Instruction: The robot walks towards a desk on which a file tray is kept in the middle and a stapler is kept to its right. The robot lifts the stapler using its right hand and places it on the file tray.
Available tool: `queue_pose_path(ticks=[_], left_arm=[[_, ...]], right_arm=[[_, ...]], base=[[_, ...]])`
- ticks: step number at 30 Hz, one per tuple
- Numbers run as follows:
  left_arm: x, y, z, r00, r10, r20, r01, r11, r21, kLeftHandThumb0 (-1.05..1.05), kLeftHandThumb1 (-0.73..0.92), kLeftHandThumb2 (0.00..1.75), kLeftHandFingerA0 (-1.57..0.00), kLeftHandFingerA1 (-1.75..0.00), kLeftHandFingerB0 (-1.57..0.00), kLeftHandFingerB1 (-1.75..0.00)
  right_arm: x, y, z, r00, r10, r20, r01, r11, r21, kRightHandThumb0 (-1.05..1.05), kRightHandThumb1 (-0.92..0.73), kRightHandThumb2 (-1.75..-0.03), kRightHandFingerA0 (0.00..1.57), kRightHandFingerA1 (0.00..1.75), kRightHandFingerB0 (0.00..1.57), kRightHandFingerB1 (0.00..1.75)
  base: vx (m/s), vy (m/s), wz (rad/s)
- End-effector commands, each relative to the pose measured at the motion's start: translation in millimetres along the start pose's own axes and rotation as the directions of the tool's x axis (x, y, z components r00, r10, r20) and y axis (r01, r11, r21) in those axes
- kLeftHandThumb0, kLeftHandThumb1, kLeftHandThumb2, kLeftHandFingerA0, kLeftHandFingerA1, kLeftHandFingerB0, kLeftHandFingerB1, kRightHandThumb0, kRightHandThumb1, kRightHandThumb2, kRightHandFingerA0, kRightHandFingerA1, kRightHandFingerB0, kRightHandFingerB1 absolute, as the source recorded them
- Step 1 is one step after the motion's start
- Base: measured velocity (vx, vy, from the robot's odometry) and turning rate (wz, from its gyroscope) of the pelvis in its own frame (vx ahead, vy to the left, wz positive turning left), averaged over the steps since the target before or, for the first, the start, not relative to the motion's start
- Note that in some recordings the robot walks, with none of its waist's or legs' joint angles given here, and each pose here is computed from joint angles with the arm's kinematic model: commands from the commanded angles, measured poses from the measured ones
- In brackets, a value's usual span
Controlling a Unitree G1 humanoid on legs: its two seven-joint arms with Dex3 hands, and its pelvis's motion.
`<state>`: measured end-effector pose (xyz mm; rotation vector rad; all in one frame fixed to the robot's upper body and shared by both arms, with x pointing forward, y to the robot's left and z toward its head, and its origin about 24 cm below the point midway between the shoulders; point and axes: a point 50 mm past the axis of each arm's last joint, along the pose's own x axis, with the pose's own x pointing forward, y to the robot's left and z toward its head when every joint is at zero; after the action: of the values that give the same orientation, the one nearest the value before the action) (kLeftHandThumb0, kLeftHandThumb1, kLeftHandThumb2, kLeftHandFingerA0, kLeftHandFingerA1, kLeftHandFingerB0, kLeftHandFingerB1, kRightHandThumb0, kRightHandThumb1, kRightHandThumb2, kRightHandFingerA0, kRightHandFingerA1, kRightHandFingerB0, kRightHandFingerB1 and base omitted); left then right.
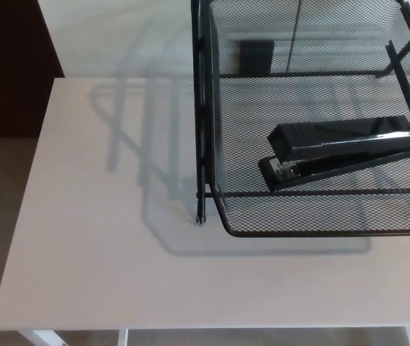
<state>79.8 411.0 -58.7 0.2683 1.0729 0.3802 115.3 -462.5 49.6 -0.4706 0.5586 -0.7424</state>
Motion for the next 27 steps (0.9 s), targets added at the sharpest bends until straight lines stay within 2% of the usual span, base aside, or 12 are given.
queue_pose_path(ticks=[1, 5, 8, 10, 13, 14, 17, 20, 21, 22, 26, 27], left_arm=[[-4, 15, 2, 0.998, 0.055, 0.027, -0.056, 0.998, 0.023, -0.73, 0.92, 0.7, -0.13, -0.43, -0.04, -0.24], [-5, 18, 1, 0.997, 0.072, 0.023, -0.072, 0.997, 0.039, -0.79, 0.75, 1.08, -0.12, -0.52, 0.0, -0.29], [-4, 18, 1, 0.996, 0.089, 0.018, -0.09, 0.996, 0.023, -0.78, 0.74, 1.07, -0.13, -0.52, 0.0, -0.31], [-4, 18, 3, 0.997, 0.078, 0.022, -0.079, 0.996, 0.043, -0.81, 0.75, 1.08, -0.13, -0.52, 0.0, -0.29], [-3, 18, 2, 0.996, 0.083, 0.014, -0.083, 0.996, 0.038, -0.77, 0.72, 1.07, -0.16, -0.53, 0.0, -0.31], [-3, 18, 5, 0.996, 0.085, 0.016, -0.085, 0.996, 0.033, -0.72, 0.92, 0.7, -0.14, -0.4, -0.06, -0.24], [-3, 18, 6, 0.997, 0.082, 0.015, -0.082, 0.997, 0.006, -0.78, 0.75, 1.07, -0.1, -0.5, 0.0, -0.29], [-3, 18, 5, 0.997, 0.078, 0.011, -0.078, 0.997, 0.01, -0.72, 0.92, 0.71, -0.13, -0.41, -0.04, -0.22], [-3, 18, 5, 0.997, 0.076, 0.012, -0.076, 0.997, 0.007, -0.79, 0.74, 1.07, -0.14, -0.53, 0.0, -0.28], [-3, 18, 6, 0.997, 0.078, 0.008, -0.078, 0.997, 0.013, -0.73, 0.92, 0.69, -0.15, -0.4, -0.05, -0.26], [-2, 17, 6, 0.997, 0.075, 0.003, -0.075, 0.997, 0.025, -0.76, 0.74, 1.05, -0.11, -0.5, -0.01, -0.31], [-2, 17, 6, 0.997, 0.075, 0.007, -0.075, 0.997, 0.022, -0.74, 0.92, 0.69, -0.15, -0.4, -0.04, -0.24]], right_arm=[[-17, 30, -79, 0.896, -0.02, -0.443, 0.11, 0.977, 0.18, -0.64, -0.81, -0.61, 0.63, 1.06, 0.45, 1.13], [-20, 37, -89, 0.874, 0.016, -0.486, 0.094, 0.975, 0.201, -0.57, -0.63, -0.91, 0.79, 1.07, 0.03, 0.51], [-19, 42, -85, 0.893, 0.023, -0.45, -0.037, 0.999, -0.022, -0.63, -0.63, -1.0, 0.39, 0.69, 0.0, 0.34], [-18, 47, -85, 0.9, 0.066, -0.431, 0.078, 0.948, 0.309, -0.42, -0.68, -0.63, 0.4, 0.7, 0.04, 0.22], [-17, 57, -82, 0.918, 0.055, -0.392, 0.129, 0.895, 0.426, -0.35, -0.63, -0.58, 0.39, 0.68, 0.09, 0.35], [-18, 62, -77, 0.928, 0.045, -0.37, 0.111, 0.914, 0.39, -0.38, -0.63, -0.59, 0.36, 0.75, 0.12, 0.37], [-19, 66, -74, 0.941, 0.069, -0.33, 0.056, 0.934, 0.354, -0.36, -0.61, -0.58, 0.36, 0.73, 0.12, 0.33], [-20, 69, -71, 0.936, 0.125, -0.33, 0.025, 0.909, 0.416, -0.37, -0.62, -0.58, 0.31, 0.77, 0.08, 0.35], [-18, 69, -71, 0.928, 0.137, -0.347, 0.031, 0.899, 0.438, -0.36, -0.61, -0.59, 0.27, 0.72, 0.1, 0.34], [-18, 69, -71, 0.927, 0.142, -0.347, 0.022, 0.903, 0.429, -0.36, -0.62, -0.59, 0.25, 0.71, 0.09, 0.32], [-18, 68, -72, 0.938, 0.141, -0.318, -0.016, 0.931, 0.364, -0.38, -0.61, -0.59, 0.14, 0.65, 0.09, 0.33], [-20, 68, -70, 0.937, 0.143, -0.318, -0.007, 0.919, 0.394, -0.36, -0.61, -0.58, 0.14, 0.66, 0.1, 0.35]], base=[[0.0, 0.0, 0.0], [0.0, 0.0, 0.0], [0.0, 0.0, 0.0], [0.0, 0.0, 0.0], [0.0, 0.0, 0.0], [0.0, 0.0, 0.0], [0.0, 0.0, 0.0], [0.0, 0.0, 0.0], [0.0, 0.0, 0.0], [0.0, 0.0, 0.0], [0.0, 0.0, 0.0], [0.0, 0.0, 0.0]])
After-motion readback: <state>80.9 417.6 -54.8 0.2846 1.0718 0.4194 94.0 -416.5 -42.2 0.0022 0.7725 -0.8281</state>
